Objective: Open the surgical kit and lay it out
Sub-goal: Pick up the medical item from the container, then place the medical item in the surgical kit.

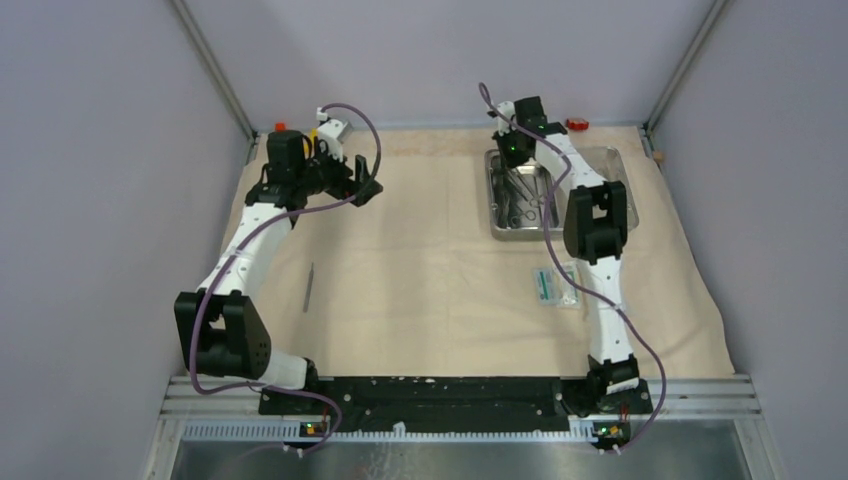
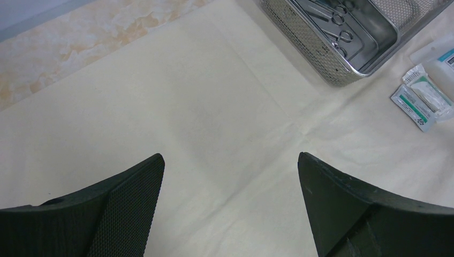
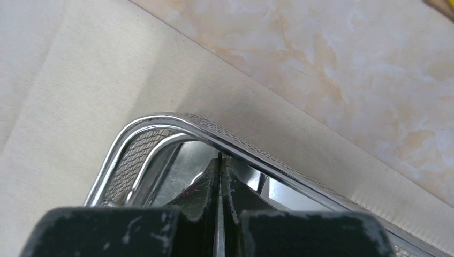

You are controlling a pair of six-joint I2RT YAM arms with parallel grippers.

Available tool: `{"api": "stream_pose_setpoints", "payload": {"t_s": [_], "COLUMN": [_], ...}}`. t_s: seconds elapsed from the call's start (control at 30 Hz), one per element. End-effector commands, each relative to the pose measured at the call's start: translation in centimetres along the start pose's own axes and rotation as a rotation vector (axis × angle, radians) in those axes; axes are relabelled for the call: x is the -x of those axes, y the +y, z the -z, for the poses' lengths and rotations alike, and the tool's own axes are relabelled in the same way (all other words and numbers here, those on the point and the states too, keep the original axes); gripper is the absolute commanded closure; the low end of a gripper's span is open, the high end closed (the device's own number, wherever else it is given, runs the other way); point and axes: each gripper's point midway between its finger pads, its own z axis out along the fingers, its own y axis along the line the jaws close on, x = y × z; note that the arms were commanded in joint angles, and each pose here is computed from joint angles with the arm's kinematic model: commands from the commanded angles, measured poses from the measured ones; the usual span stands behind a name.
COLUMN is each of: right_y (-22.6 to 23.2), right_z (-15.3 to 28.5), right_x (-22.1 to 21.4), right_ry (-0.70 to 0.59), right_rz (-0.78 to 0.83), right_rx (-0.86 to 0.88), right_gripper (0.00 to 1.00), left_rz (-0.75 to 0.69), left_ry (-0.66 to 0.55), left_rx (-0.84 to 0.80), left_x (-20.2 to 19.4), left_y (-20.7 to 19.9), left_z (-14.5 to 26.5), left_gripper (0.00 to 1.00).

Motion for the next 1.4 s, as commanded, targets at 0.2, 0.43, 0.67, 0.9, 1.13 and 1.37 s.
{"api": "stream_pose_setpoints", "payload": {"t_s": [0.2, 0.43, 0.67, 0.9, 1.13, 1.37], "right_y": [-0.2, 0.5, 3.5, 6.7, 10.2, 12.4], "right_z": [9.6, 13.7, 17.8, 20.2, 21.4, 22.4], "right_x": [9.4, 11.3, 12.5, 12.9, 12.3, 11.8], "right_ry": [-0.246, -0.313, -0.401, -0.442, -0.446, -0.452], "right_rz": [-0.026, -0.051, -0.086, -0.145, -0.269, -0.362], "right_rx": [-0.038, -0.041, -0.016, 0.074, 0.237, 0.353], "right_gripper": [1.0, 1.0, 1.0, 1.0, 1.0, 1.0], "left_rz": [-0.055, -0.019, 0.07, 0.037, 0.065, 0.142], "left_ry": [-0.063, -0.085, -0.097, -0.085, -0.072, -0.062], "left_rx": [-0.043, -0.075, -0.128, -0.231, -0.317, -0.35], "left_x": [2.5, 3.8, 5.5, 6.7, 7.6, 7.5], "left_y": [-1.0, -2.5, -4.8, -9.0, -12.5, -14.3], "left_z": [-0.6, -1.9, -5.2, -10.0, -14.6, -17.6], "left_gripper": [0.01, 0.01, 0.01, 0.04, 0.07, 0.17]}}
